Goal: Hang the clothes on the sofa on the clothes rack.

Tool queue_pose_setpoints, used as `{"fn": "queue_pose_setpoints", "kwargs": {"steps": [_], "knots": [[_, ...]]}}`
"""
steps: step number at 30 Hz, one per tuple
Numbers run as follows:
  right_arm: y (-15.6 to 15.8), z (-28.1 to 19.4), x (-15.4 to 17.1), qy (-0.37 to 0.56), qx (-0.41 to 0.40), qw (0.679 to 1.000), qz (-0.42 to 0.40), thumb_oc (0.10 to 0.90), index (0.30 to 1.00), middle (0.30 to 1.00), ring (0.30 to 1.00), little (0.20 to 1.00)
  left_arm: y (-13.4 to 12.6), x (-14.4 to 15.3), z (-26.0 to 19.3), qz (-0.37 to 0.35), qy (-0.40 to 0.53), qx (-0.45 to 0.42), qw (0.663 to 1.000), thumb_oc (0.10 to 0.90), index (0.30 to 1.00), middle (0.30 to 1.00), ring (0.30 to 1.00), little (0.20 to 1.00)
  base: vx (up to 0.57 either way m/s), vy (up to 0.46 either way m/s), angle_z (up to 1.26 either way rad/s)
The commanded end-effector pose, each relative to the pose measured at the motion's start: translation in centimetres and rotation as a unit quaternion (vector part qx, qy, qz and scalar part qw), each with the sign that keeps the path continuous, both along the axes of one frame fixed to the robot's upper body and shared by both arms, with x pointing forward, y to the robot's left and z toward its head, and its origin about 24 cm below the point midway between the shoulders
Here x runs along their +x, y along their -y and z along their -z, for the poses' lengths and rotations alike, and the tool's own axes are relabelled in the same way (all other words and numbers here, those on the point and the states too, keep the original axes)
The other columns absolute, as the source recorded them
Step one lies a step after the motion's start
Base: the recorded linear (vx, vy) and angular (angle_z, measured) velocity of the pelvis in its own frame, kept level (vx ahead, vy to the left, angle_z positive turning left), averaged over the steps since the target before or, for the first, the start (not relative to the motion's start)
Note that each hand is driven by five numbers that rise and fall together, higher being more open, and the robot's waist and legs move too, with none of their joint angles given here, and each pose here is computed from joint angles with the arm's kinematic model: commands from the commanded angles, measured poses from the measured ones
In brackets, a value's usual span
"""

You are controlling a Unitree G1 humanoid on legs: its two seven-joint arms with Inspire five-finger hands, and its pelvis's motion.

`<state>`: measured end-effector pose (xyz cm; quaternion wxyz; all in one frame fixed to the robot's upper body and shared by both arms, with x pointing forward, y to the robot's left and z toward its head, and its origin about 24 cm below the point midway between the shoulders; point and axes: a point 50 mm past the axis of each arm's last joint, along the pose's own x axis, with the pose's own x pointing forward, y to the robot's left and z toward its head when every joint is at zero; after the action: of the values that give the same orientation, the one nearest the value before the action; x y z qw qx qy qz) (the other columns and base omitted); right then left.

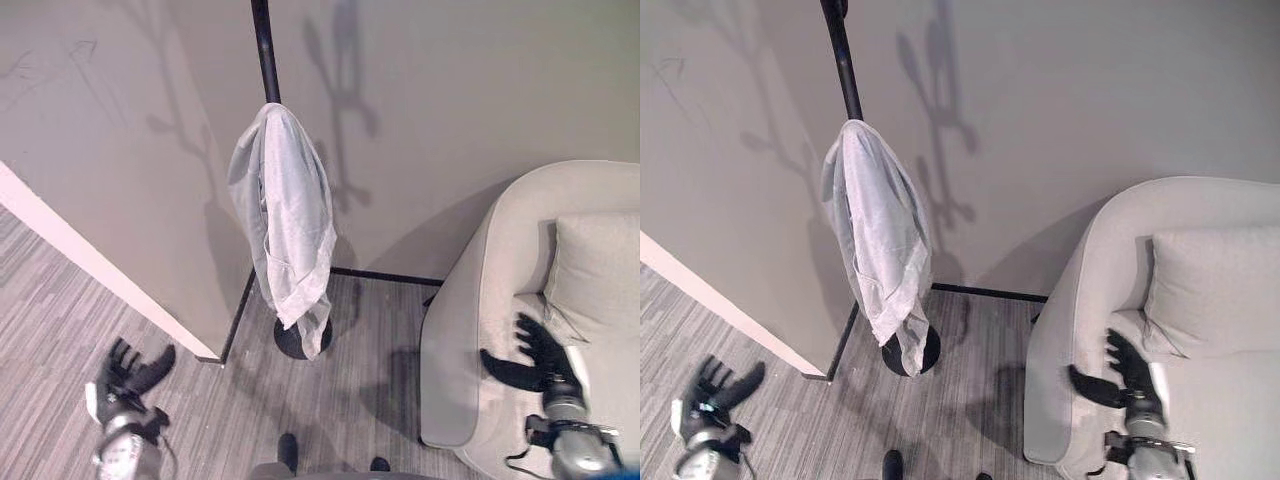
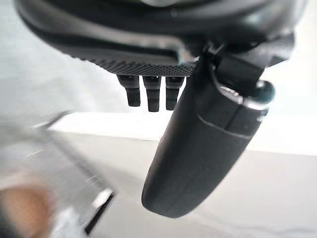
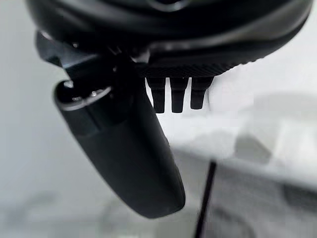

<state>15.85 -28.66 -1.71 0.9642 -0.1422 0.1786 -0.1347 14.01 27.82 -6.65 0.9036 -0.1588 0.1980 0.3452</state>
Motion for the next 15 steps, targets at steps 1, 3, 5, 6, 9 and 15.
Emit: {"fn": "queue_pose_setpoints", "kwargs": {"steps": [1,3,5,6,9,15], "knots": [[-0.1,-4.5,4.4,0.138,-0.022,0.99,-0.031,0.8,0.9,0.9,0.9,0.9,-2.6,4.9,-6.0,0.026,0.146,0.084,0.985,0.8,0.9,0.9,0.9,0.9,-0.09,-0.015,0.05],[-1.0,-3.0,4.2,0.103,-0.017,0.993,-0.053,0.8,0.9,0.9,0.9,0.9,-1.8,5.4,-5.5,0.061,0.128,0.089,0.986,0.8,0.9,0.9,0.9,0.9,-0.06,-0.009,0.05],[-1.8,-0.8,3.9,0.064,0.011,0.996,-0.053,0.8,0.9,0.9,0.9,0.9,-1.4,5.4,-4.3,0.075,0.103,0.085,0.988,0.8,0.9,0.9,0.9,0.9,-0.02,-0.004,0.13],[-2.2,0.4,3.6,0.041,0.02,0.998,-0.052,0.8,0.9,0.9,0.9,0.9,-1.3,5.3,-3.8,0.08,0.09,0.082,0.989,0.8,0.9,0.9,0.9,0.9,-0.01,-0.004,0.12],[-3.2,3.1,2.5,-0.022,0.035,0.997,-0.061,0.8,0.9,0.9,0.9,0.9,-0.3,4.4,-1.3,0.103,0.037,0.06,0.992,0.8,0.9,0.9,0.9,0.9,-0.02,0.001,0.1],[-5.1,7.6,-0.2,-0.133,0.07,0.986,-0.074,0.8,0.9,0.9,0.9,0.9,1.5,2.4,2.4,0.168,-0.071,0.055,0.982,0.8,0.9,0.9,0.9,0.9,-0.02,0.017,0.05]]}}
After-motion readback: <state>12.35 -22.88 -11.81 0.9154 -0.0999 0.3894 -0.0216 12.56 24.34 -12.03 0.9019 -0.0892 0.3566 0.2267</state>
